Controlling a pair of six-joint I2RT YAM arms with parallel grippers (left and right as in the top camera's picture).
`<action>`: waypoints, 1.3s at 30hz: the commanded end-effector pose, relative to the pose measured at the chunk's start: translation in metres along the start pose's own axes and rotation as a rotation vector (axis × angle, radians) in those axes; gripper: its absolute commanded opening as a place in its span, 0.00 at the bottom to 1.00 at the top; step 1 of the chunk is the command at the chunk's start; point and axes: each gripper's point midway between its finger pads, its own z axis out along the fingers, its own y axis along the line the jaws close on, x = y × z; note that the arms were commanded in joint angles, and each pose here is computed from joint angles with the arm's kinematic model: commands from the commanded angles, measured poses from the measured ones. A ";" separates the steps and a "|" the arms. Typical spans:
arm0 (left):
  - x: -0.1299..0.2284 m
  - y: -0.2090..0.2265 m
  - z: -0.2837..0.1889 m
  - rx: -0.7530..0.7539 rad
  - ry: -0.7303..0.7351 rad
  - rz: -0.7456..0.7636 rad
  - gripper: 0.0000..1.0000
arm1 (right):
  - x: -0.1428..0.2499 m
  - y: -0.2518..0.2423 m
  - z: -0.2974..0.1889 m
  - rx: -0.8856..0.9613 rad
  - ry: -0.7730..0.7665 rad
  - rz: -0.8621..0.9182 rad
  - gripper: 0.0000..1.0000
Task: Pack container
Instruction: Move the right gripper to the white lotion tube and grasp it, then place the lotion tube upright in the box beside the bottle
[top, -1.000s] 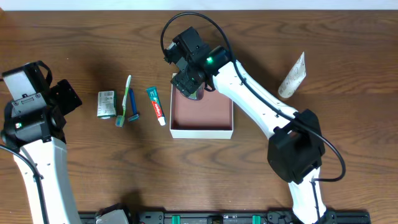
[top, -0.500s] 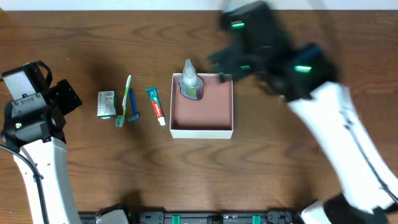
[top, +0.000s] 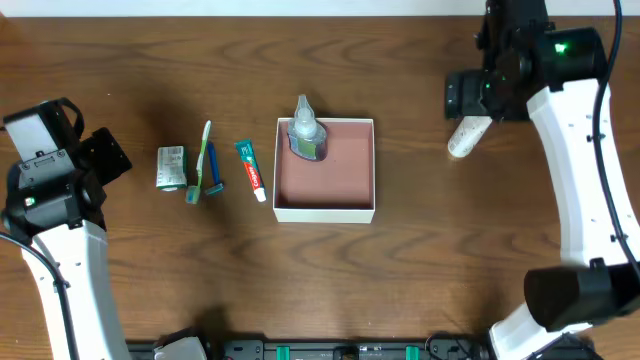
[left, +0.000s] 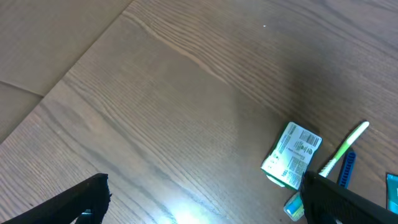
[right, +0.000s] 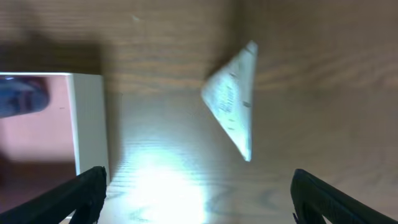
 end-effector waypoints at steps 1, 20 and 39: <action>-0.005 0.004 -0.002 -0.012 -0.010 0.005 0.98 | -0.004 -0.018 0.010 0.045 0.015 0.103 0.94; -0.005 0.004 -0.002 -0.012 -0.010 0.005 0.98 | -0.001 -0.014 0.090 0.045 0.193 0.145 0.41; -0.005 0.004 -0.002 -0.012 -0.010 0.005 0.98 | -0.015 0.052 -0.055 -0.173 -0.231 -0.321 0.01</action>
